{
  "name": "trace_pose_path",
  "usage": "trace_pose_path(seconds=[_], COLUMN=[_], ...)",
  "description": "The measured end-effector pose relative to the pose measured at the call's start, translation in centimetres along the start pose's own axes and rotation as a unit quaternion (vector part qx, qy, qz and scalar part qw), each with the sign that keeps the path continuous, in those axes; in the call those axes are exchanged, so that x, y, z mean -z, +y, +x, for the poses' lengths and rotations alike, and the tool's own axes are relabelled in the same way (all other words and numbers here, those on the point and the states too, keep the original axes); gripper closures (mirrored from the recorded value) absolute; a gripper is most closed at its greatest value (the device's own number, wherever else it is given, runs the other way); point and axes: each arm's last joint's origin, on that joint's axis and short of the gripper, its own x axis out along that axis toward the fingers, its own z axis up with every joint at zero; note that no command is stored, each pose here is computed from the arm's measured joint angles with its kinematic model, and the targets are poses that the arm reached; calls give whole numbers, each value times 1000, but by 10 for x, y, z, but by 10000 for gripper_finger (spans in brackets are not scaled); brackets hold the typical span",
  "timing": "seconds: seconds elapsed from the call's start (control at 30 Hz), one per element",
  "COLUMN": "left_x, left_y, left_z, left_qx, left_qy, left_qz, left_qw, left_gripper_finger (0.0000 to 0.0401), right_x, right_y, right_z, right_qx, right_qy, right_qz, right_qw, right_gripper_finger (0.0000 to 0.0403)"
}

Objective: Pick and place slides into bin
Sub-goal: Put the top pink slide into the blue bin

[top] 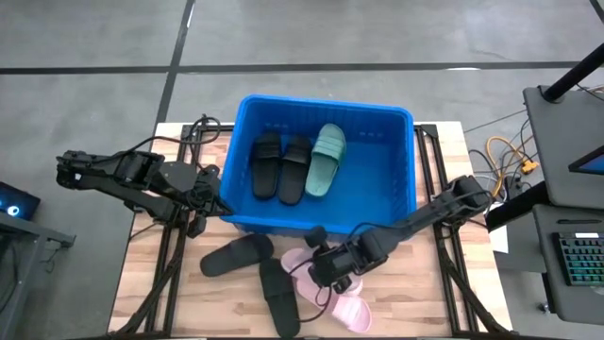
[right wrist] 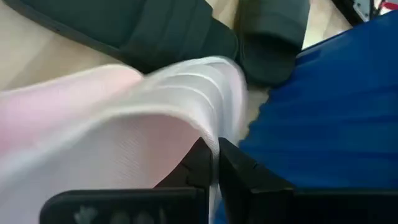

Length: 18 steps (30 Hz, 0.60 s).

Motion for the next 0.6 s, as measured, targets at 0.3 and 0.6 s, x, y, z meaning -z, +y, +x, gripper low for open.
trace_pose_path(seconds=[0.3,0.6], left_x=[1,2], left_y=[0,0], left_z=[-3,-7], left_qx=[2,4], left_qy=[-5,-13], left_qz=[0,0], left_qw=[1000,1000], left_gripper_finger=[401,401], right_x=[-19,-53], right_y=[-10,-45], right_z=[-19,-73], right_qx=[-16,22], right_qy=[-41,-98], right_qz=[39,42], right_qw=[998,994], right_gripper_finger=[390,390])
